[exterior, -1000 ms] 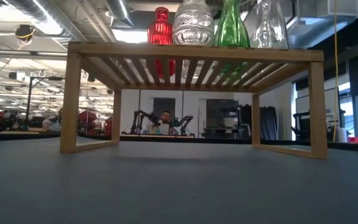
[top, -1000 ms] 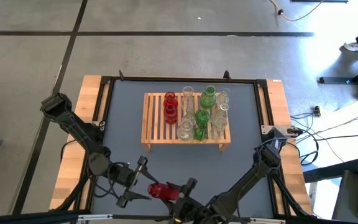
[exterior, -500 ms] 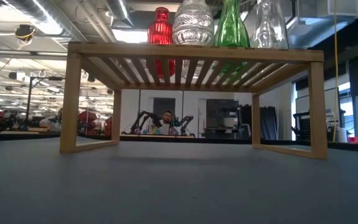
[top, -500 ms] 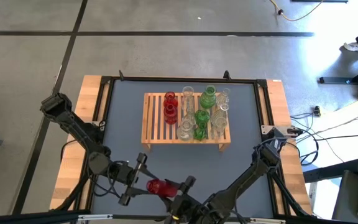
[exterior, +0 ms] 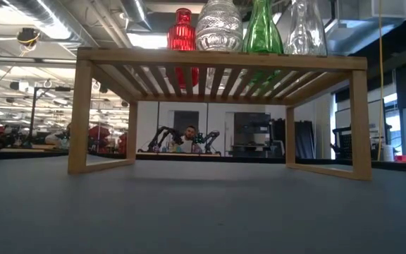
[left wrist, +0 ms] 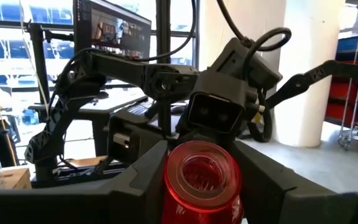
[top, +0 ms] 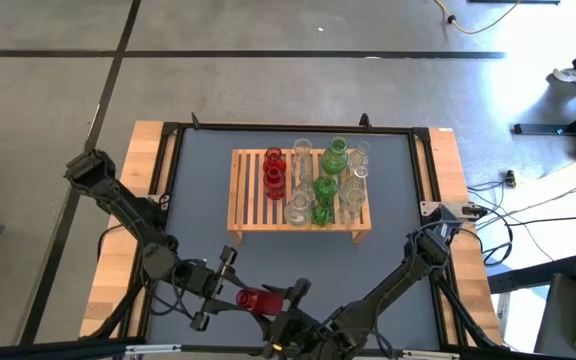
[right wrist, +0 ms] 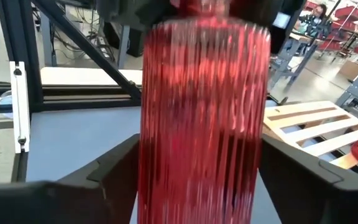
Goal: Sort vases onto shelf
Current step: Put the red bottle on the shelf
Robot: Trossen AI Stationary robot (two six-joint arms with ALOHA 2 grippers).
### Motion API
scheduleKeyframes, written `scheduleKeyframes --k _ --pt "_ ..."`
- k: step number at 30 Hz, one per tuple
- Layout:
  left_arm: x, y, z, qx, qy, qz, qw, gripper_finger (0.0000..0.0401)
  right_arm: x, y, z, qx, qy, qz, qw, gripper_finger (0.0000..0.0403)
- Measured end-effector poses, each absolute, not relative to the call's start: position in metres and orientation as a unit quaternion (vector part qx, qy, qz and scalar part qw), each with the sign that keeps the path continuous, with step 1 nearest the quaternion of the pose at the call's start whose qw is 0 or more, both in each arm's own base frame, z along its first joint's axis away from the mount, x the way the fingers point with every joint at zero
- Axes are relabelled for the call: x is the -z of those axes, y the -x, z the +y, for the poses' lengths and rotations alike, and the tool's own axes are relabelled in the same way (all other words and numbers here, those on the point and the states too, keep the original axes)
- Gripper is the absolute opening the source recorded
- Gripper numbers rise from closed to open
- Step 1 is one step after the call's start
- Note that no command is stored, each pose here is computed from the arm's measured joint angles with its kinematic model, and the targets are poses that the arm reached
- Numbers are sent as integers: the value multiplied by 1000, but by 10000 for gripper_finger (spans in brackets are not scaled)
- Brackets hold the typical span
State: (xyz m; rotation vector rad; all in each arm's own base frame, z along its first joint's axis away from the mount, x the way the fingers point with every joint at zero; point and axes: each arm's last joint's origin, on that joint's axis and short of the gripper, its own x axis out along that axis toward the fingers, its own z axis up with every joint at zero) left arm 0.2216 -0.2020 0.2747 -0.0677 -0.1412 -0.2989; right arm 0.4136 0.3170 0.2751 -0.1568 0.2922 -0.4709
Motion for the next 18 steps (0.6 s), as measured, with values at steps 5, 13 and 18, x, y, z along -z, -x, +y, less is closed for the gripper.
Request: scheduleKeyframes --k 5,13,18 --pt "-272 -225 -199 141 29 -61 988 150 -275 -412 317 232 92 153 956 294" --pt "-287 -230 -179 66 10 -5 998 152 -316 -352 335 216 127 154 956 296" --pt "-315 -247 -156 12 -17 61 998 152 -322 -312 338 202 94 185 957 296"
